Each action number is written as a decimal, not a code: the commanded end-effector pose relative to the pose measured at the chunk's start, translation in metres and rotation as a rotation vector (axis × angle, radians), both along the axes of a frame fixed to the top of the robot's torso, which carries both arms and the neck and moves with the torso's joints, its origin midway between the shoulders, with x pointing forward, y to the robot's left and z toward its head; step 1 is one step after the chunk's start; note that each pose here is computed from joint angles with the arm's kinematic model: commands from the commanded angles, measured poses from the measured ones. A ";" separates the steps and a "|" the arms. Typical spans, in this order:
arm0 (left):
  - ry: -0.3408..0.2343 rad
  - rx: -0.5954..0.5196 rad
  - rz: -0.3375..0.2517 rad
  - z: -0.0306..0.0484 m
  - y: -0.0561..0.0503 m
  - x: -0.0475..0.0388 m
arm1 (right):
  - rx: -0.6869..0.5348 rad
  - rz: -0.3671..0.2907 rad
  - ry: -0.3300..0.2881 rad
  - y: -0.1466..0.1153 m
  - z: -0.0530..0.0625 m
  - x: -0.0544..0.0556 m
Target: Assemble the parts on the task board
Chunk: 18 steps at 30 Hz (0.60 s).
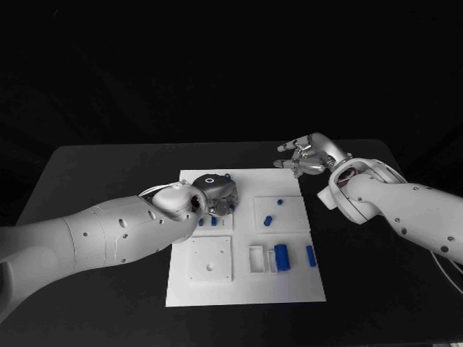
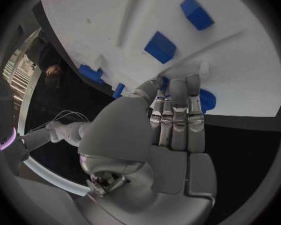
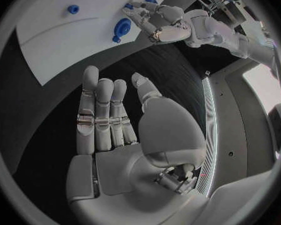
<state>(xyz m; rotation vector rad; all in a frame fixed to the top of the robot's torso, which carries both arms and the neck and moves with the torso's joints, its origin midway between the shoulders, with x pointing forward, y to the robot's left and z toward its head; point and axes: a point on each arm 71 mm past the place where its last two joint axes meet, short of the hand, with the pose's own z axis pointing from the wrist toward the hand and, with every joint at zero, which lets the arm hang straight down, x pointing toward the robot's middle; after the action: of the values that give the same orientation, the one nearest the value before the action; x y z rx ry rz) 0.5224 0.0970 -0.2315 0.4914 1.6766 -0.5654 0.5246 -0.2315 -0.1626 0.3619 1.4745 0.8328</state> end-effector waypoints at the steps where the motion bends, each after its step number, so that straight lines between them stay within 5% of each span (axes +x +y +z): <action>1: 0.041 0.034 -0.001 -0.0083 0.001 -0.0026 | -0.001 0.012 -0.002 0.001 0.000 -0.001; 18: -0.002 -0.001 0.017 -0.0046 0.006 -0.0006 | 0.000 0.012 -0.002 0.001 0.000 -0.001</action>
<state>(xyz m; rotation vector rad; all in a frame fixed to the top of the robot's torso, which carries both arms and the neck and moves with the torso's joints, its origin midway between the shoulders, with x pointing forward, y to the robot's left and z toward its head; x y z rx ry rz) 0.5234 0.1007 -0.2310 0.4775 1.6655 -0.5605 0.5246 -0.2323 -0.1626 0.3626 1.4745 0.8316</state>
